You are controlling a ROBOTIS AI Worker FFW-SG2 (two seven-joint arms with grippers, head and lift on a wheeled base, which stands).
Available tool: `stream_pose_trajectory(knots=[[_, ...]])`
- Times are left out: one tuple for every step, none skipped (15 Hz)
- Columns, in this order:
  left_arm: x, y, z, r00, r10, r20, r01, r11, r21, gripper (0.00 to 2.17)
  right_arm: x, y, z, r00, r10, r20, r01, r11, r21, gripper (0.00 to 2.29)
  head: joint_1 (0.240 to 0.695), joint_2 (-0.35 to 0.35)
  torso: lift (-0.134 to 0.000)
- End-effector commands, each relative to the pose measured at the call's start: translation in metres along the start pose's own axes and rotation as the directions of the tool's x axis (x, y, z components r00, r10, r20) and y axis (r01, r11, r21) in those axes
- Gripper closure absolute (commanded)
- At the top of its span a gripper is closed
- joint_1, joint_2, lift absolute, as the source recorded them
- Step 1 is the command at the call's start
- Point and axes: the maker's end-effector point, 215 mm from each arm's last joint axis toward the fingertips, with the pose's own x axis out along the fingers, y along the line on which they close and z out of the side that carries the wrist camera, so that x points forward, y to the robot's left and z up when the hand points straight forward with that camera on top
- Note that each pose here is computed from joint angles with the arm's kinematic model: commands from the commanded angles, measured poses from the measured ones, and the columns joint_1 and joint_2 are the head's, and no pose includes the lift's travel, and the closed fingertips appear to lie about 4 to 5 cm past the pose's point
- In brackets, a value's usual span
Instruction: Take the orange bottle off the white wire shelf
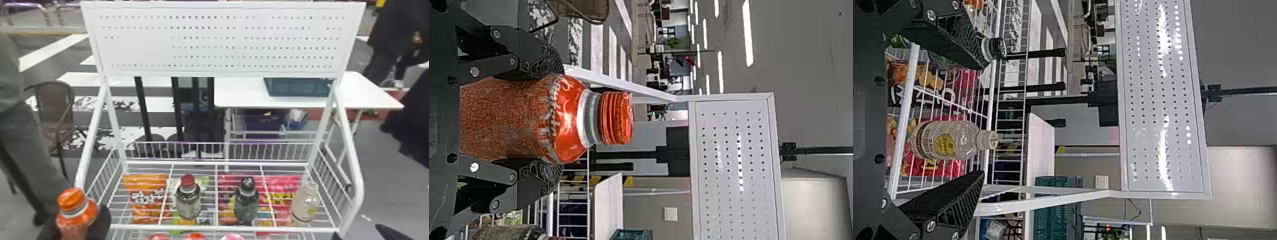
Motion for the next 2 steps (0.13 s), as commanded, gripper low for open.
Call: stream_pose_trajectory(knots=[[-0.0011,-0.0007,0.0045,1.000,-0.003,0.007,0.003,1.000,-0.001,0.77,-0.0001,-0.0001,-0.0005,1.000,0.000,-0.001,0.000,1.000,0.000,0.15,0.499,0.000,0.000],[-0.0014,-0.0009,0.0056,1.000,-0.003,0.008,0.003,1.000,-0.001,0.77,-0.0001,-0.0001,-0.0005,1.000,0.000,-0.001,0.000,1.000,0.000,0.15,0.499,0.000,0.000]])
